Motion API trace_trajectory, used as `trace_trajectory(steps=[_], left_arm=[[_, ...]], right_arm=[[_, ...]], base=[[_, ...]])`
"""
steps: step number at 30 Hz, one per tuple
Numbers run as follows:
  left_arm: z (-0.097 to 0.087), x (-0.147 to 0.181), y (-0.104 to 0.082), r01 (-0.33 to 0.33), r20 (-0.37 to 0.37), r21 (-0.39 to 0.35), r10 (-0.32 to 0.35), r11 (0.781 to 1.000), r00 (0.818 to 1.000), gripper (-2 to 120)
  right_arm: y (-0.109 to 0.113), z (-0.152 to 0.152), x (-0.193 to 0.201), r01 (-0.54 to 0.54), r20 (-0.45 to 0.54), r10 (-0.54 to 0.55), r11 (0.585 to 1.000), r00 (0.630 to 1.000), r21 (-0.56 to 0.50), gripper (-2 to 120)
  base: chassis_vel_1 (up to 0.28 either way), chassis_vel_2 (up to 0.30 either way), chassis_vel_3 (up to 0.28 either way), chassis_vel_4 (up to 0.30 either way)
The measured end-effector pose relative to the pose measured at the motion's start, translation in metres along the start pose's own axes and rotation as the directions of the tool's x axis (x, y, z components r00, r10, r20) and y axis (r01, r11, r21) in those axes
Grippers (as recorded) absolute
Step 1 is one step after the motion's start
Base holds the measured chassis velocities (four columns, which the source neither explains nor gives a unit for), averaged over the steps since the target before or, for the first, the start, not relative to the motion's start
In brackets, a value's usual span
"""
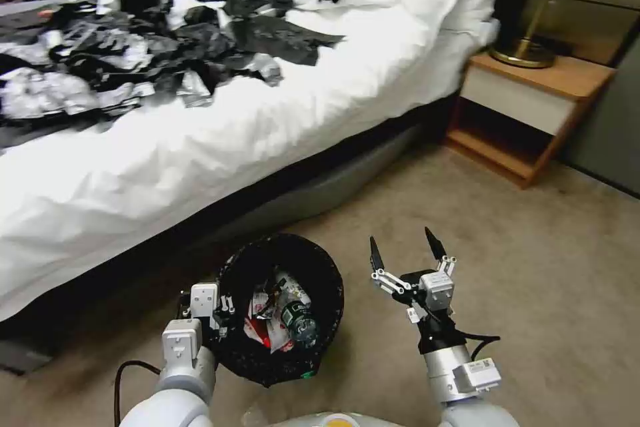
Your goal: Pick up the trash bin, then pick up the garbage from the floor and place it into the trash bin.
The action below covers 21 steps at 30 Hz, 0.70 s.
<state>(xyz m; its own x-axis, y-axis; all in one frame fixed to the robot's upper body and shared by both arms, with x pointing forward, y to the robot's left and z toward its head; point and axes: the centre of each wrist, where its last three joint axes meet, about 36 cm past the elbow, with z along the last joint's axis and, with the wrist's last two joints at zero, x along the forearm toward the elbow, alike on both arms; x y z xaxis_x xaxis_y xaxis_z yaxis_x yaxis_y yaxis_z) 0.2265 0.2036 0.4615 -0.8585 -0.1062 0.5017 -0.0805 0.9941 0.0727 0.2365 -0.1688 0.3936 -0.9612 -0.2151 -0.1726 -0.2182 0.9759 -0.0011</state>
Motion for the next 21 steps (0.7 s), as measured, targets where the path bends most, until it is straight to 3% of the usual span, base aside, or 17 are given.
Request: trace_trajectory(steps=[21], left_arm=[[0.001, 0.013, 0.000, 0.002, -0.022, -0.010, -0.002, 1.000, 1.000, 0]], right_arm=[[0.004, -0.004, -0.011, 0.012, 0.029, -0.011, 0.999, 1.000, -0.032, 100]], base=[[0.131, 0.128, 0.124, 0.125]])
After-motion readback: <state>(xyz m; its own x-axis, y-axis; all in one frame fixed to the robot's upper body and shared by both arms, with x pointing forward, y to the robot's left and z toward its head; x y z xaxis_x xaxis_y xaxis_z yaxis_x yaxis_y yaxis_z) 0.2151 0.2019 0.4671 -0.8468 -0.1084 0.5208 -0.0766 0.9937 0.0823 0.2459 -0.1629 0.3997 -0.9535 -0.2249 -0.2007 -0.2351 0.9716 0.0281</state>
